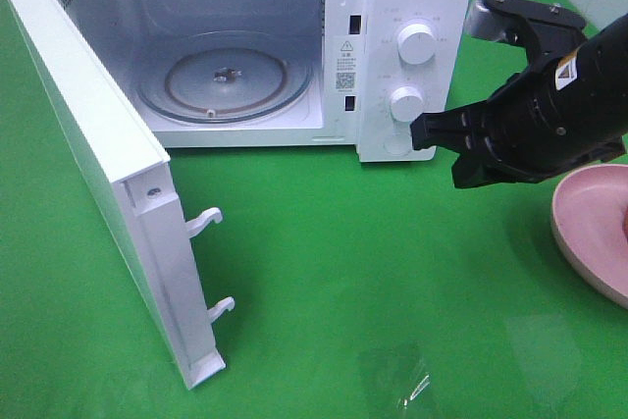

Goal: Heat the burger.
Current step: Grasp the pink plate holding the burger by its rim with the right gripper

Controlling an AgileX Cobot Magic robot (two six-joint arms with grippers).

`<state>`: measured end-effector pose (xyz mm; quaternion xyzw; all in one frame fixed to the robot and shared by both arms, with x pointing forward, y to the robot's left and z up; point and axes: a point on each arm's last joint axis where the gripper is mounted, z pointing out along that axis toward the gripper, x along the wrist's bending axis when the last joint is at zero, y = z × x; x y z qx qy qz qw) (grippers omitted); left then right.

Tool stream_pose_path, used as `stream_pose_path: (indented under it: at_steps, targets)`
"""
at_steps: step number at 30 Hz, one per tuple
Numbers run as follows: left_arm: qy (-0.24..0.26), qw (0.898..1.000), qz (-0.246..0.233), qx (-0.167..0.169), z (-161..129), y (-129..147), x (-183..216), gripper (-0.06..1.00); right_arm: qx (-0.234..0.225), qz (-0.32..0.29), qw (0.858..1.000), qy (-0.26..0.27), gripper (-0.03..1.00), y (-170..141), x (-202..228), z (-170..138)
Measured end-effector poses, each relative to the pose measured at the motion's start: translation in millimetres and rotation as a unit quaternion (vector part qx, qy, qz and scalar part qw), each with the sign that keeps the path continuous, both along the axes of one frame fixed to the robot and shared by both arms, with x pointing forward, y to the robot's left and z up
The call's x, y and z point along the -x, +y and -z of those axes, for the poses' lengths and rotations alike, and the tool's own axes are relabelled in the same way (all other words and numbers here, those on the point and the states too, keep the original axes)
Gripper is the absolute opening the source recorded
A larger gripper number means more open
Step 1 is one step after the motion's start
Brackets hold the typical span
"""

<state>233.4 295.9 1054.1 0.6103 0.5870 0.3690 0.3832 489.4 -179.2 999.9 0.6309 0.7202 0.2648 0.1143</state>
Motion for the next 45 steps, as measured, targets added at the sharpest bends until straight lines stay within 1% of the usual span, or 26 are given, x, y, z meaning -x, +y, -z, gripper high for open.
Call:
stream_pose_path:
  at_steps: [2,3,4,6,9,10,11,13,16,17,18,21,22,24,27,30,34,37,38,39,40,41,42,43,44,45]
  targets:
    - [0.000,1.000,0.000,0.000,0.0,0.0,0.0,0.99,0.010,-0.004,1.000,0.006,0.02,-0.6,-0.3,-2.2]
    - [0.000,1.000,0.000,0.000,0.0,0.0,0.0,0.99,0.037,-0.014,0.999,0.012,0.02,-2.6,-1.4,-7.1]
    - [0.000,1.000,0.000,0.000,0.0,0.0,0.0,0.99,0.037,-0.014,0.999,0.012,0.02,-2.6,-1.4,-7.1]
    - [0.000,1.000,0.000,0.000,0.0,0.0,0.0,0.99,0.083,-0.027,0.996,0.030,0.02,-7.3,-2.0,-14.7]
    - [0.000,1.000,0.000,0.000,0.0,0.0,0.0,0.99,0.092,-0.030,0.995,0.033,0.02,-8.1,-2.2,-16.7]
    - [0.000,1.000,0.000,0.000,0.0,0.0,0.0,0.99,0.118,-0.044,0.991,0.042,0.02,-10.6,-1.6,-19.3]
    - [0.000,1.000,0.000,0.000,0.0,0.0,0.0,0.99,0.118,-0.044,0.991,0.042,0.02,-10.6,-1.6,-19.3]
    - [0.000,1.000,0.000,0.000,0.0,0.0,0.0,0.99,0.147,-0.064,0.985,0.058,0.02,-15.9,-0.1,-20.1]
    - [0.000,1.000,0.000,0.000,0.0,0.0,0.0,0.99,0.152,-0.065,0.984,0.062,0.02,-18.8,-0.5,-19.9]
    - [0.000,1.000,0.000,0.000,0.0,0.0,0.0,0.99,0.158,-0.059,0.983,0.071,0.03,-26.7,-2.0,-19.4]
    - [0.000,1.000,0.000,0.000,0.0,0.0,0.0,0.99,0.158,-0.059,0.983,0.071,0.03,-26.7,-2.0,-19.4]
    - [0.000,1.000,0.000,0.000,0.0,0.0,0.0,0.99,0.168,-0.039,0.981,0.085,0.03,-45.7,-6.2,-18.7]
    - [0.000,1.000,0.000,0.000,0.0,0.0,0.0,0.99,0.168,-0.039,0.981,0.085,0.03,-45.7,-6.2,-18.7]
    - [0.000,1.000,0.000,0.000,0.0,0.0,0.0,0.99,0.173,-0.025,0.981,0.089,0.04,-61.7,-10.3,-18.7]
    - [0.000,1.000,0.000,0.000,0.0,0.0,0.0,0.99,0.174,-0.016,0.980,0.091,0.05,-69.1,-11.8,-18.7]
    - [0.000,1.000,0.000,0.000,0.0,0.0,0.0,0.99,0.172,0.011,0.980,0.096,0.07,-85.6,-14.7,-18.4]
    - [0.000,1.000,0.000,0.000,0.0,0.0,0.0,0.99,0.173,0.020,0.980,0.099,0.09,-94.9,-15.7,-18.4]
    - [0.000,1.000,0.000,0.000,0.0,0.0,0.0,0.99,0.173,0.021,0.980,0.099,0.10,-95.5,-15.8,-18.4]
    - [0.000,1.000,0.000,0.000,0.0,0.0,0.0,0.99,0.172,0.022,0.980,0.100,0.13,-96.2,-15.8,-18.4]
    - [0.000,1.000,0.000,0.000,0.0,0.0,0.0,0.99,0.171,0.023,0.980,0.098,0.20,-96.0,-16.1,-18.5]
    - [0.000,1.000,0.000,0.000,0.0,0.0,0.0,0.99,0.171,0.023,0.980,0.098,0.20,-96.0,-16.1,-18.5]
    - [0.000,1.000,0.000,0.000,0.0,0.0,0.0,0.99,0.170,0.022,0.980,0.095,0.29,-95.9,-16.6,-18.6]
    - [0.000,1.000,0.000,0.000,0.0,0.0,0.0,0.99,0.170,0.022,0.980,0.095,0.29,-95.9,-16.6,-18.6]
    - [0.000,1.000,0.000,0.000,0.0,0.0,0.0,0.99,0.170,0.022,0.981,0.091,0.42,-95.6,-17.4,-18.9]
    - [0.000,1.000,0.000,0.000,0.0,0.0,0.0,0.99,0.170,0.022,0.981,0.091,0.42,-95.6,-17.4,-18.9]
    - [0.000,1.000,0.000,0.000,0.0,0.0,0.0,0.99,0.171,0.019,0.981,0.086,0.55,-95.7,-18.1,-19.1]
